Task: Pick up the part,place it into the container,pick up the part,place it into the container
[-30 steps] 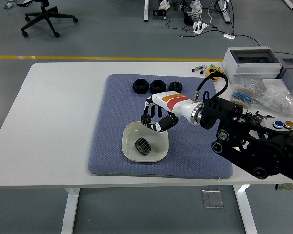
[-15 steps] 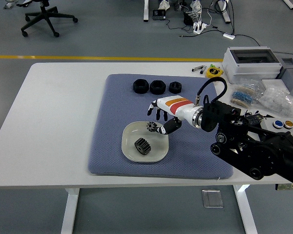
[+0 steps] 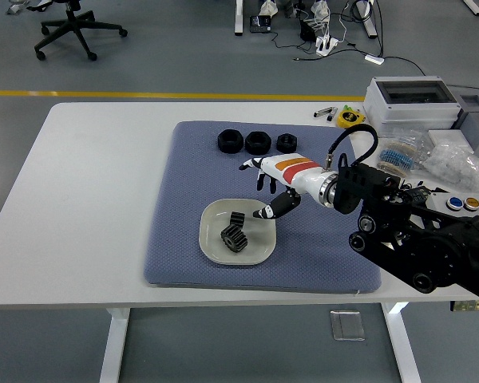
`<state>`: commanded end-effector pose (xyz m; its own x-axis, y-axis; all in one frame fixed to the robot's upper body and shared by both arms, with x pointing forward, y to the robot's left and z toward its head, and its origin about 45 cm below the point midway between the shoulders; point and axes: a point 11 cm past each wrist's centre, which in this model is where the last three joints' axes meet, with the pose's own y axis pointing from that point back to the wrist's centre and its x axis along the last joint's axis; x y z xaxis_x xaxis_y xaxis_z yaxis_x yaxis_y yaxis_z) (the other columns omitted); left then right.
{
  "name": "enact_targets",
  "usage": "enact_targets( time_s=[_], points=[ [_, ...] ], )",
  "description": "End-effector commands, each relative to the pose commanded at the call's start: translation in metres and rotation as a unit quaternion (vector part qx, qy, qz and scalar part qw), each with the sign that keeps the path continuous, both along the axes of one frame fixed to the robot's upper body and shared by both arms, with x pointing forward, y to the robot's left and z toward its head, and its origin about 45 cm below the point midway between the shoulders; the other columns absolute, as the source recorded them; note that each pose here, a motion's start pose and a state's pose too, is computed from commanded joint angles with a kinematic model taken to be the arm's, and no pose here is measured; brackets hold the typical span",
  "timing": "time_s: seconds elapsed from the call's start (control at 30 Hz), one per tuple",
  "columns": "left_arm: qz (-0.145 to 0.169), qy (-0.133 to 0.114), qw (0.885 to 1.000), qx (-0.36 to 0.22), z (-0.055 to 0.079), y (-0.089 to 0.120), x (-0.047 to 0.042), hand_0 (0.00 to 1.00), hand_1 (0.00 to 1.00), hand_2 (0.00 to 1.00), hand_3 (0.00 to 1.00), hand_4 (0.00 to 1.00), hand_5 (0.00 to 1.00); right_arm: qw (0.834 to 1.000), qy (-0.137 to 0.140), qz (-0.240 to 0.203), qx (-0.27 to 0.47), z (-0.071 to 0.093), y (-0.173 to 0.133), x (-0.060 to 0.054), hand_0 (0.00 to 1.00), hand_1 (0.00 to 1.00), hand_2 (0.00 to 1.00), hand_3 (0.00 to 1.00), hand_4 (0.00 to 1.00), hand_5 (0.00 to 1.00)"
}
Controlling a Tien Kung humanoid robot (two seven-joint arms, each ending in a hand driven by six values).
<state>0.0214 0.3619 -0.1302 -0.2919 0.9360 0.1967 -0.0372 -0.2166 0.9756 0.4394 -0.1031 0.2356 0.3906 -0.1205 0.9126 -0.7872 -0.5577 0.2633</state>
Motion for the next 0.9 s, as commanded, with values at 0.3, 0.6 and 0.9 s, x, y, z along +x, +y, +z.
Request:
enact_targets(
  time_s=[0.3,0.6,0.9],
  points=[
    [0.001,0.001,1.0,0.0,0.0,0.0,-0.0008,0.841,0.793,0.822,0.586,0.505,0.764,0.99,-0.018,-0.073,0.121,0.02,-0.032,0.012,0.365,0.556,0.695,0.873,0.954,0.289],
    [0.001,0.003,1.0,-0.002,0.0,-0.001,-0.0024,0.841,0.793,0.821,0.586,0.505,0.764,0.932,0.0,-0.134,0.336,0.029,-0.072,0.004,0.633,0.709,0.804,0.887,0.998,0.544],
    [0.002,0.006,1.0,-0.003,-0.001,-0.002,-0.0051,0.841,0.793,0.821,0.586,0.504,0.763,0.839,0.069,-0.145,0.519,0.036,-0.101,-0.012,0.942,0.883,0.913,0.947,0.998,0.894]
  ],
)
